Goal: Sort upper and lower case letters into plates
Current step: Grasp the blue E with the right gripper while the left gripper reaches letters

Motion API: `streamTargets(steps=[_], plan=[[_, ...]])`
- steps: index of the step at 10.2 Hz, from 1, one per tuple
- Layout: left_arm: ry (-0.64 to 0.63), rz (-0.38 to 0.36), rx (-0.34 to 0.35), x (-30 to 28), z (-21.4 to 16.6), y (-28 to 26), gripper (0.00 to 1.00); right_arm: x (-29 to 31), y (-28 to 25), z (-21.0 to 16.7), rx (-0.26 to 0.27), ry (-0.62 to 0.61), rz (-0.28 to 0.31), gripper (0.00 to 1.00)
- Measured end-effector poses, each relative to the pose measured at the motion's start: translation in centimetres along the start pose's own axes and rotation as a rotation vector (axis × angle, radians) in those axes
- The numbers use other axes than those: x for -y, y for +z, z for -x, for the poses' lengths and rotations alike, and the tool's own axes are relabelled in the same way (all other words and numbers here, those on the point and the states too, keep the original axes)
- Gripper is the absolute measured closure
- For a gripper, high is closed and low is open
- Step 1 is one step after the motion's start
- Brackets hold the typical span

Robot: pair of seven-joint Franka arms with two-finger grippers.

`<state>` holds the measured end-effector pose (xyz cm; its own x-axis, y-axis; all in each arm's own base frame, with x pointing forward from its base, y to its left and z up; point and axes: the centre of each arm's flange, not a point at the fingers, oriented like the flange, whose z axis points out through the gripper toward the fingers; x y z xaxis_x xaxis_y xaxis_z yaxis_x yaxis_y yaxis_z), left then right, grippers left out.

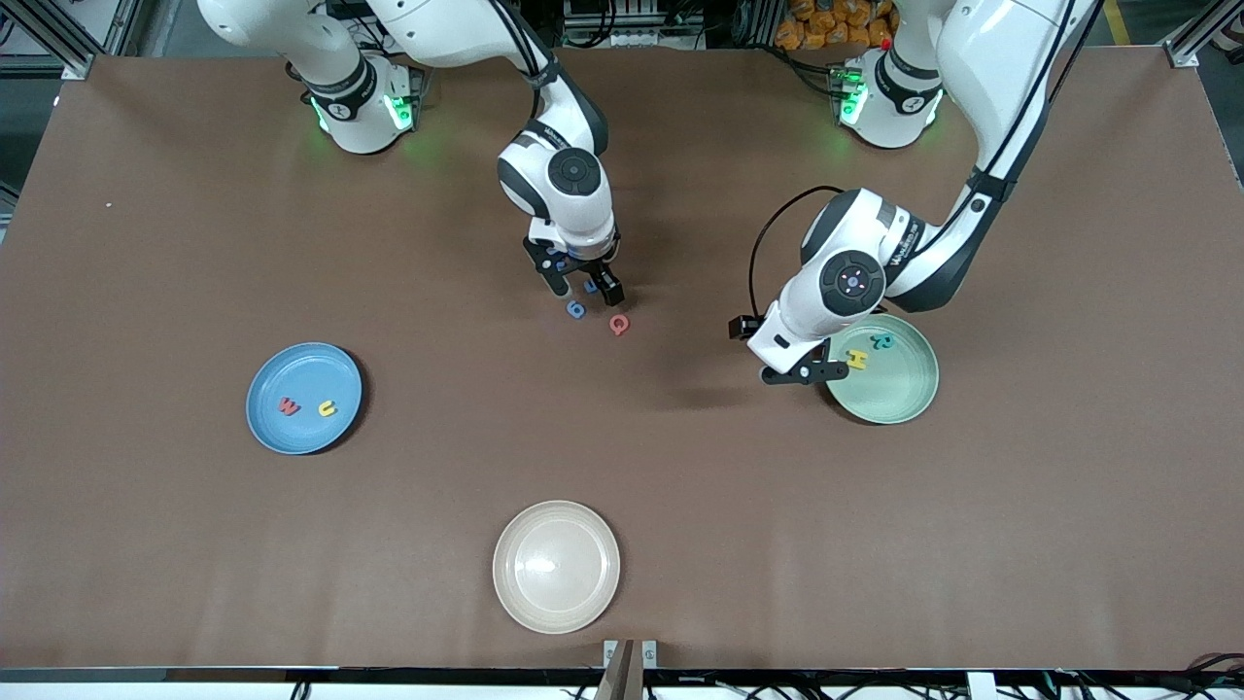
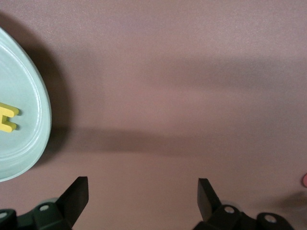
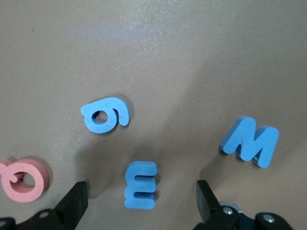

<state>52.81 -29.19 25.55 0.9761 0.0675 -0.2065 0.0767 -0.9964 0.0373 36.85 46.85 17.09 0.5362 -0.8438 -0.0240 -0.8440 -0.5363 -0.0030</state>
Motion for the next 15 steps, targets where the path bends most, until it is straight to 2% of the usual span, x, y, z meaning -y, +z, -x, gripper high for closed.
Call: streamTargets(steps=[4, 6, 10, 11, 13, 15], plan=[[-0.01, -0.001, 0.004, -0.5, 0.2, 0.2, 0.0, -0.1, 0.3, 0.0, -0.006, -0.007, 0.003, 0.01], [-0.01, -0.001, 0.005, -0.5, 0.2, 0.2, 0.0, -0.1, 0.2, 0.1, -0.015, -0.022, -0.001, 0.09], [-0.011, -0.001, 0.01, -0.5, 0.1, 0.5, 0.0, 0.4, -0.8, 0.5, -0.018, -0.035, -0.016, 0.69], [-0.011, 0.002, 0.007, -0.6, 0.0, 0.3, 0.0, 0.4, -0.8, 0.5, -0.02, -0.036, -0.016, 0.72], [-0.026, 0.023, 0.004, -1.1, -0.4, -0.1, 0.0, 0.4, -0.8, 0.5, -0.029, -0.051, -0.02, 0.72], [-0.076, 0.05, -0.002, -3.6, -0.2, -0.8, 0.0, 0.9, -1.2, -0.3, -0.069, -0.094, -0.038, 0.73]])
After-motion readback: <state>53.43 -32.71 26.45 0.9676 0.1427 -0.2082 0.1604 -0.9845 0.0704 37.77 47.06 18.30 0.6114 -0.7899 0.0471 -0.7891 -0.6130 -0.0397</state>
